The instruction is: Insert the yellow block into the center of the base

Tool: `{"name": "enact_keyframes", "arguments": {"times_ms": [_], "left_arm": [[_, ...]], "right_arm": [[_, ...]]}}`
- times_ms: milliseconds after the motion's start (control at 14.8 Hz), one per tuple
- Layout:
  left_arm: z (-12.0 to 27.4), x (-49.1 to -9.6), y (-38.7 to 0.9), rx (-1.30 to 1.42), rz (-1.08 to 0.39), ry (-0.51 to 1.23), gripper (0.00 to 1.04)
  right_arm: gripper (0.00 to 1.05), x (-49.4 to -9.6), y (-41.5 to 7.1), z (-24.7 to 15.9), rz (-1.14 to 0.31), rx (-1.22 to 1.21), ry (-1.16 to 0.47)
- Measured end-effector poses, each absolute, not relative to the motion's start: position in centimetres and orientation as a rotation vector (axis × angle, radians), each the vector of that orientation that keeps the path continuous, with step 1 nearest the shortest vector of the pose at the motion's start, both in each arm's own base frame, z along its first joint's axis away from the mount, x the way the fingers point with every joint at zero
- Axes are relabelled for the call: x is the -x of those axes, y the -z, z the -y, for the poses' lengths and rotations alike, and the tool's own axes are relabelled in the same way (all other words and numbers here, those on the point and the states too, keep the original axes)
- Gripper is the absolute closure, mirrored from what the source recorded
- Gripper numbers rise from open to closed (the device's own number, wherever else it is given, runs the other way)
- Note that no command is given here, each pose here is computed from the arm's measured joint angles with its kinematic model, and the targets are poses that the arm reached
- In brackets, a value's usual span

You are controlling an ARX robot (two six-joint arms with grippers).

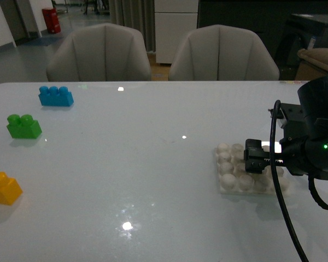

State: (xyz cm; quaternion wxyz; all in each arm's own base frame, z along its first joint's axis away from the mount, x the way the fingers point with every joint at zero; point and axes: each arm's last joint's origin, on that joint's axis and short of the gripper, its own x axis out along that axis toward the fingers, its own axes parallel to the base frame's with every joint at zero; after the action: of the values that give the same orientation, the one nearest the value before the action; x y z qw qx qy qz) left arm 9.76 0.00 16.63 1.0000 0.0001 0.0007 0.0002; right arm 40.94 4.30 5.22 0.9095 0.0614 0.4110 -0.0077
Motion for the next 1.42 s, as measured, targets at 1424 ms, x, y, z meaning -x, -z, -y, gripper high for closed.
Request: {"name": "enact_keyframes", "arguments": {"times_ms": [1424], "left_arm": [[0.0, -9.8, -16.6, 0.000, -0.001, -0.001, 0.07]], "right_arm": [[0.06, -39.9, -5.7, -16.8, -0.888, -0.313, -0.159]]}}
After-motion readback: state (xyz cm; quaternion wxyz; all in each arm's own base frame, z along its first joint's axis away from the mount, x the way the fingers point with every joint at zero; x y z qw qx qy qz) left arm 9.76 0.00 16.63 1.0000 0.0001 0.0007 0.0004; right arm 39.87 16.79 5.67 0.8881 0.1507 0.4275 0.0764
